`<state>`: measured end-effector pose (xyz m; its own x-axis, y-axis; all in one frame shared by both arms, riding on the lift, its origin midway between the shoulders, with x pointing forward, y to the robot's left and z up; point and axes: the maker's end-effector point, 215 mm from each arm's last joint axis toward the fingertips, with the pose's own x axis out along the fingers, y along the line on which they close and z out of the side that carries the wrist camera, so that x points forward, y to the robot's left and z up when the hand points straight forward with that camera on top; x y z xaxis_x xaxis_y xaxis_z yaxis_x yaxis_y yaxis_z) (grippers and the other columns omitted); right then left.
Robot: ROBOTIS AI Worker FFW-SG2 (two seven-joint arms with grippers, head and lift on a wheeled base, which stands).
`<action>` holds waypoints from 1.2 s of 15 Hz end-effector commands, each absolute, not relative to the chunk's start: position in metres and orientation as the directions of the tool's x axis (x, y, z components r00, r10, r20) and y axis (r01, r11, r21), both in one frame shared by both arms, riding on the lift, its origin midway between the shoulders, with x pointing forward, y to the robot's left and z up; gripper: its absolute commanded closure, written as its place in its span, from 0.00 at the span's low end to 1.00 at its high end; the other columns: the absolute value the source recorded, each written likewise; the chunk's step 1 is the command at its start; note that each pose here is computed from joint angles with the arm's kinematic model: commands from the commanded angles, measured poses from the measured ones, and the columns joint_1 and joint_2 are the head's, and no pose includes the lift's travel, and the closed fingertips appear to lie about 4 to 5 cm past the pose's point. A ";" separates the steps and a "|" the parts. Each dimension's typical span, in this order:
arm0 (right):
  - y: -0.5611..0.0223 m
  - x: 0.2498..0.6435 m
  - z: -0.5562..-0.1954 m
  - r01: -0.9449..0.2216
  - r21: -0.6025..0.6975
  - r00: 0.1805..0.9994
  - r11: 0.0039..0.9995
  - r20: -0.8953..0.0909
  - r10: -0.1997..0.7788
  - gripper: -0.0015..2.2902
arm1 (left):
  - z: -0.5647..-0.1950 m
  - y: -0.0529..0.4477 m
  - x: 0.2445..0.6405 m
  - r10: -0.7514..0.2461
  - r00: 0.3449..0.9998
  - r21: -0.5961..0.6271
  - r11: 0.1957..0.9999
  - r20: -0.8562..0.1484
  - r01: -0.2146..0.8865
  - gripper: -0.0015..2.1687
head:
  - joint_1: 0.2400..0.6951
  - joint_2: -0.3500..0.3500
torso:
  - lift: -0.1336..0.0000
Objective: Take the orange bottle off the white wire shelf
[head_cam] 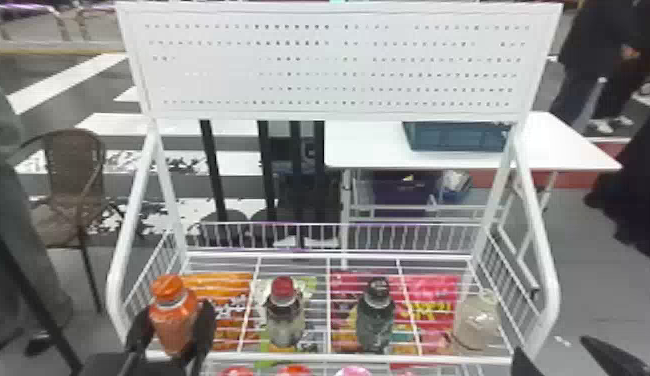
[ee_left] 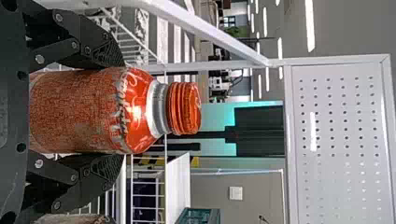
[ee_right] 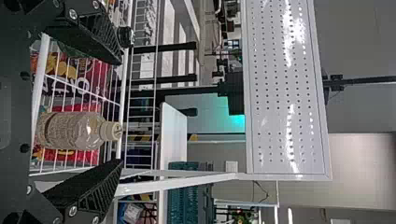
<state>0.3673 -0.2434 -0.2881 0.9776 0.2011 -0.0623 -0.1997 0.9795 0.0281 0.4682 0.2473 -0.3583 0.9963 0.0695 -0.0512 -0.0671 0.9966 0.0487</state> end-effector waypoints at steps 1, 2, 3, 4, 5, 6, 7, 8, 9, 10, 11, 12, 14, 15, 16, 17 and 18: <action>-0.242 0.369 -0.290 -0.202 0.030 0.977 0.979 -0.063 0.204 0.07 | -0.341 0.251 0.447 0.077 0.996 0.062 0.995 -0.038 -0.074 0.25 | 0.57 0.50 | 1.00; -0.242 0.370 -0.291 -0.202 0.032 0.977 0.979 -0.064 0.204 0.07 | -0.333 0.254 0.438 0.079 0.996 0.068 0.995 -0.028 -0.077 0.25 | 0.57 0.50 | 1.00; -0.242 0.370 -0.291 -0.202 0.032 0.977 0.979 -0.064 0.204 0.07 | -0.324 0.252 0.431 0.076 0.997 0.085 0.994 -0.014 -0.074 0.25 | 0.57 0.50 | 1.00; -0.241 0.370 -0.291 -0.204 0.032 0.977 0.978 -0.062 0.206 0.07 | -0.316 0.258 0.424 0.085 0.996 0.100 0.991 -0.003 -0.084 0.25 | 0.57 0.50 | 1.00; -0.241 0.370 -0.290 -0.204 0.032 0.977 0.978 -0.061 0.206 0.07 | -0.307 0.260 0.420 0.089 0.996 0.096 0.991 0.009 -0.089 0.25 | 0.57 0.50 | 1.00; -0.242 0.370 -0.290 -0.203 0.031 0.977 0.979 -0.062 0.205 0.07 | -0.302 0.266 0.413 0.098 0.995 0.100 0.990 0.010 -0.098 0.25 | 0.57 0.50 | 1.00; -0.242 0.369 -0.290 -0.202 0.030 0.977 0.979 -0.063 0.204 0.07 | -0.294 0.270 0.406 0.102 0.995 0.101 0.990 0.017 -0.103 0.25 | 0.57 0.50 | 1.00; -0.243 0.368 -0.291 -0.203 0.030 0.977 0.979 -0.065 0.204 0.07 | -0.286 0.270 0.399 0.101 0.995 0.096 0.990 0.022 -0.102 0.25 | 0.57 0.50 | 1.00; -0.243 0.368 -0.291 -0.202 0.030 0.977 0.979 -0.067 0.203 0.07 | -0.281 0.269 0.391 0.097 0.995 0.095 0.991 0.023 -0.099 0.25 | 0.57 0.50 | 1.00; -0.244 0.368 -0.292 -0.200 0.030 0.977 0.979 -0.068 0.202 0.07 | -0.278 0.267 0.387 0.091 0.996 0.090 0.992 0.023 -0.093 0.25 | 0.57 0.50 | 1.00; -0.244 0.368 -0.293 -0.199 0.030 0.977 0.980 -0.070 0.200 0.07 | -0.276 0.266 0.386 0.088 0.996 0.088 0.992 0.024 -0.090 0.25 | 0.57 0.50 | 1.00; -0.244 0.368 -0.292 -0.200 0.029 0.977 0.979 -0.069 0.202 0.07 | -0.275 0.266 0.385 0.087 0.996 0.089 0.992 0.021 -0.089 0.25 | 0.57 0.50 | 1.00; -0.243 0.368 -0.290 -0.201 0.030 0.977 0.979 -0.065 0.203 0.07 | -0.269 0.267 0.384 0.089 0.996 0.087 0.992 0.030 -0.091 0.25 | 0.57 0.50 | 1.00; -0.243 0.367 -0.291 -0.202 0.030 0.977 0.979 -0.067 0.203 0.07 | -0.269 0.268 0.384 0.091 0.995 0.087 0.992 0.031 -0.093 0.25 | 0.57 0.50 | 1.00; -0.243 0.366 -0.290 -0.201 0.029 0.977 0.979 -0.067 0.202 0.07 | -0.269 0.269 0.384 0.092 0.995 0.086 0.992 0.031 -0.094 0.25 | 0.57 0.50 | 1.00; -0.243 0.366 -0.291 -0.201 0.031 0.977 0.979 -0.068 0.202 0.07 | -0.269 0.268 0.384 0.091 0.995 0.086 0.992 0.031 -0.093 0.25 | 0.57 0.50 | 1.00; -0.243 0.366 -0.290 -0.201 0.029 0.977 0.979 -0.067 0.203 0.07 | -0.268 0.269 0.385 0.092 0.995 0.086 0.992 0.032 -0.095 0.25 | 0.57 0.50 | 1.00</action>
<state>0.3662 -0.2433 -0.2905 0.9769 0.2026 -0.0676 -0.2010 0.9791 0.0292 0.3845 0.2683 -0.2686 0.9954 0.0911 0.0310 -0.0935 0.9919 0.0862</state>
